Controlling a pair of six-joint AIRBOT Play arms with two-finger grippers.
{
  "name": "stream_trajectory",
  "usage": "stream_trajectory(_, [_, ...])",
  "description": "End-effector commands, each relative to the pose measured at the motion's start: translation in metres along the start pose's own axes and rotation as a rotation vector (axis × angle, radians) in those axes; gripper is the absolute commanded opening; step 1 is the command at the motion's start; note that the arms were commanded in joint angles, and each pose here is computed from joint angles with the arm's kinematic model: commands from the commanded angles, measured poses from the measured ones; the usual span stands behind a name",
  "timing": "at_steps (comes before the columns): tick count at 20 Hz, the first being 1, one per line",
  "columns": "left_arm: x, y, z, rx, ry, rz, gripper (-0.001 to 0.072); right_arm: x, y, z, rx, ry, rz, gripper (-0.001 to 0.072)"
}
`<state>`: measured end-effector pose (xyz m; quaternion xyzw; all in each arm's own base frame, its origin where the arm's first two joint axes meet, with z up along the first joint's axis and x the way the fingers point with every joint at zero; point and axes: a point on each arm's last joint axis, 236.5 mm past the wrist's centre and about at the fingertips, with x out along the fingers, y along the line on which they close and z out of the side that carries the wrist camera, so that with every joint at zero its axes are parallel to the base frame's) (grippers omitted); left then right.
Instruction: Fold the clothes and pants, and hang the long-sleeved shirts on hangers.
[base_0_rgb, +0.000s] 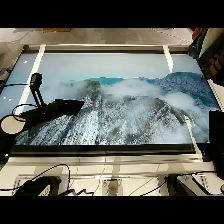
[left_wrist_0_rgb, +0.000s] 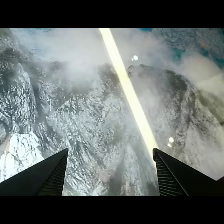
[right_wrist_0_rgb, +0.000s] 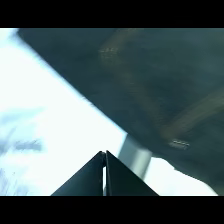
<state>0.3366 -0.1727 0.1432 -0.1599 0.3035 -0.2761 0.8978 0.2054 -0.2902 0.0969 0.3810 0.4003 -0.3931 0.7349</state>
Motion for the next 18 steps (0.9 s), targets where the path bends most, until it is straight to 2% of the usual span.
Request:
stream_trajectory(1, [0.0,0.0,0.0,0.0,-0.001,0.001,0.0609,0.008,0.11,-0.028,-0.388,-0.003,0.162,0.0039])
stream_trajectory(5, [0.0,0.0,0.0,0.0,-0.001,0.001,0.0609,-0.006,0.234,-0.111,-0.845,-0.02,0.364,0.004])
stream_trajectory(9, [0.0,0.0,0.0,0.0,-0.001,0.001,0.0608,-0.028,0.295,-0.181,-1.223,-0.089,0.478,0.004])
stream_trajectory(12, [0.0,0.0,0.0,0.0,-0.001,0.001,0.0609,-0.03,0.302,-0.201,-1.312,-0.091,0.479,0.0039])
stream_trajectory(18, [0.0,0.0,0.0,0.0,-0.001,0.001,0.0609,-0.028,0.303,-0.205,-1.303,-0.072,0.49,0.004])
